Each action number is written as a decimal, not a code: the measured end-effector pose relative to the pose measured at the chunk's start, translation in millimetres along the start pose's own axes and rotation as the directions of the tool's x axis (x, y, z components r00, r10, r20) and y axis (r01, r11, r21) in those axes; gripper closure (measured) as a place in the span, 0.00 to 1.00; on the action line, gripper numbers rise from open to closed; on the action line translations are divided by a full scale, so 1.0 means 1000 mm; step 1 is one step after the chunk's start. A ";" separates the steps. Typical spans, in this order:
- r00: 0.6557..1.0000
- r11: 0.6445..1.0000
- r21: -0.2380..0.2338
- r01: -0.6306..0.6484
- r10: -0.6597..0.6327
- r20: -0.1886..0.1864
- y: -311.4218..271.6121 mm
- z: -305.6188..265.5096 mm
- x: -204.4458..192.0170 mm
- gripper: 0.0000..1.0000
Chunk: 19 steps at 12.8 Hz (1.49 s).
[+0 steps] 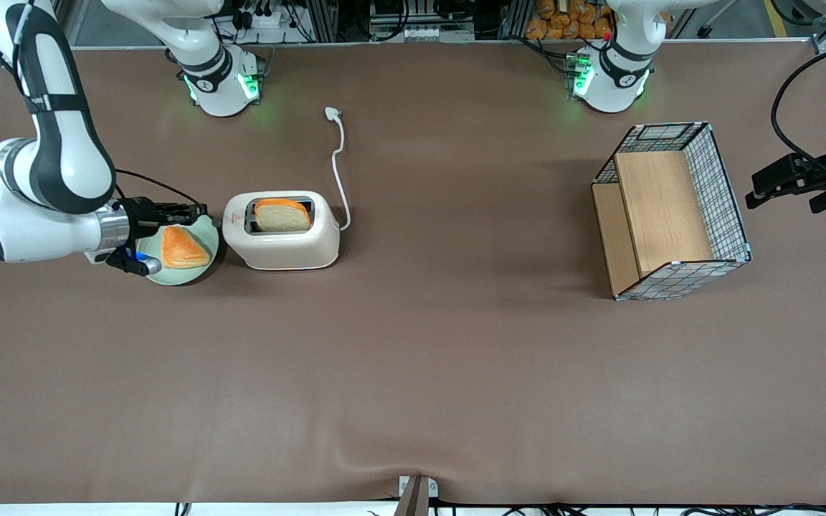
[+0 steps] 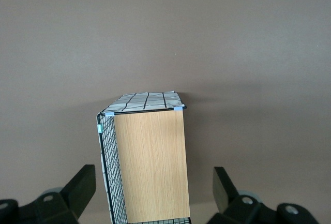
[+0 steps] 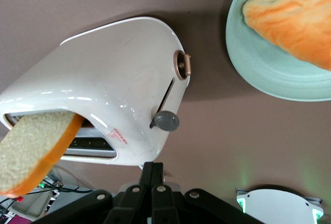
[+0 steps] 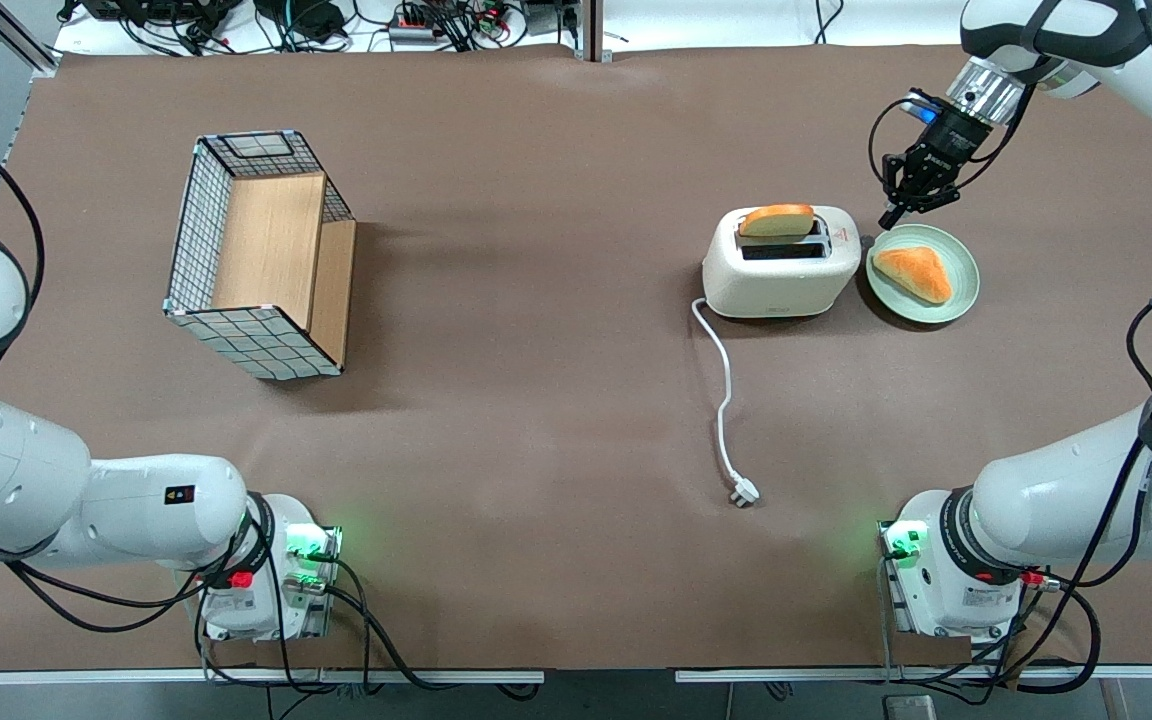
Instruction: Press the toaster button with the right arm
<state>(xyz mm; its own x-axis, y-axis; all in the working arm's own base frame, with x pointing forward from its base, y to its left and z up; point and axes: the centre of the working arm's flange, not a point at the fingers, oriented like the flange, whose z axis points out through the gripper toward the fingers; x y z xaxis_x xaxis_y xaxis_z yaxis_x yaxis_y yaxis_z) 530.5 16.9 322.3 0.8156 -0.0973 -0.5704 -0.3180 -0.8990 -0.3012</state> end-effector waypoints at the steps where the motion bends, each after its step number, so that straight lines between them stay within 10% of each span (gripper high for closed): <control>1: 1.000 1.000 0.000 -0.004 0.004 -0.001 0.001 0.003 0.004 0.99; 19: 0.998 0.998 0.063 0.015 -0.019 0.064 0.030 0.058 0.050 0.99</control>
<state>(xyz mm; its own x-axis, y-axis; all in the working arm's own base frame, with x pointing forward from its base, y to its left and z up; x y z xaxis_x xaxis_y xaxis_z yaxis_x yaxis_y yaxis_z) 533.6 9.6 239.9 0.7888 -0.0529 -0.6123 -0.3359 -0.8714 -0.3575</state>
